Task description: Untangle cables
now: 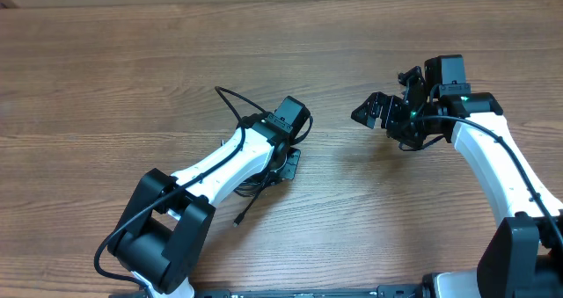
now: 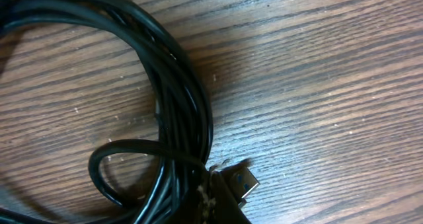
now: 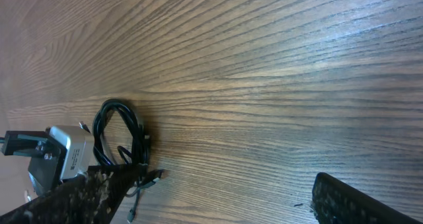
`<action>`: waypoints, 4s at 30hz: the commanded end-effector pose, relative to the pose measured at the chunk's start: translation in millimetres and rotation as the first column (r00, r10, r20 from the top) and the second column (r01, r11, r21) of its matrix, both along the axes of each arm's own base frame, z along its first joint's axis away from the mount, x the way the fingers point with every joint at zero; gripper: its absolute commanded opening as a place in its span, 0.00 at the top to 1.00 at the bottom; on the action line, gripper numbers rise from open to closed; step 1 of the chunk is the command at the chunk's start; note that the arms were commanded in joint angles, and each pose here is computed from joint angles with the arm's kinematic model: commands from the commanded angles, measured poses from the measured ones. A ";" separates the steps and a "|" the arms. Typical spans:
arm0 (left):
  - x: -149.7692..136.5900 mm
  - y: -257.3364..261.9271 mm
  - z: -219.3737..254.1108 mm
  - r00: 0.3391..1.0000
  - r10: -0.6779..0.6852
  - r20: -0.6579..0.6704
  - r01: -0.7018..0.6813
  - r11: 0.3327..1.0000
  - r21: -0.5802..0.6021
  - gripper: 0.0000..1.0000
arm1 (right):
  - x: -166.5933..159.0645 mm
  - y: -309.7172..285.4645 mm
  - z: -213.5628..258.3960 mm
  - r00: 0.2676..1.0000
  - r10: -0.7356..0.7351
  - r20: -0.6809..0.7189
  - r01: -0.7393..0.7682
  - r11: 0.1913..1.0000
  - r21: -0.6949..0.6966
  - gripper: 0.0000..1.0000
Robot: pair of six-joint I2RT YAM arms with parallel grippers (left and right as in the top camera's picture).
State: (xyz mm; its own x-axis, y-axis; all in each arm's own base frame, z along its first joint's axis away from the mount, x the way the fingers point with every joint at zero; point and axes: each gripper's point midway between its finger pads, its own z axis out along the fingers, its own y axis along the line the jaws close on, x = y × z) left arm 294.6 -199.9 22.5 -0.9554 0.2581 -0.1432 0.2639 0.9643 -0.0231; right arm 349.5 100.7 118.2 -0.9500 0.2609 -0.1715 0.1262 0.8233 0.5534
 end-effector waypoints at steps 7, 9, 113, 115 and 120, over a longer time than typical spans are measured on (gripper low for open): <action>-30.1 15.1 -9.4 0.991 -0.048 -0.129 0.057 0.996 0.068 0.96 | 5.4 1.4 6.3 1.000 0.003 0.022 -0.003 1.000 -0.002 0.00; -35.7 16.9 -9.3 0.986 -0.060 -0.153 0.071 0.995 0.072 0.96 | 5.4 1.4 6.3 1.000 0.003 0.022 -0.003 1.000 -0.002 0.00; -1.7 112.6 9.8 0.821 0.333 -0.464 -0.521 0.770 -0.370 0.83 | 2.7 -3.1 2.5 1.000 -0.005 0.007 0.005 1.000 -0.031 0.00; 1.8 112.2 11.0 0.827 0.332 -0.454 -0.517 0.768 -0.379 0.81 | 2.9 -3.2 2.7 1.000 -0.005 0.007 0.005 1.000 -0.031 0.00; 11.9 112.3 12.5 0.836 0.345 -0.427 -0.515 0.762 -0.393 0.79 | 4.0 -3.1 3.0 1.000 -0.005 0.013 0.005 1.000 -0.030 0.00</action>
State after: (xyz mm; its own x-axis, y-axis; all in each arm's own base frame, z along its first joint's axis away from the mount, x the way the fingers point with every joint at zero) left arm 295.0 -83.6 22.8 -0.9473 -0.2158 0.2369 -0.3060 0.8287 -0.4687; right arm 346.6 96.6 114.8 -0.9505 0.2652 -0.1622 0.1427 0.8357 0.5303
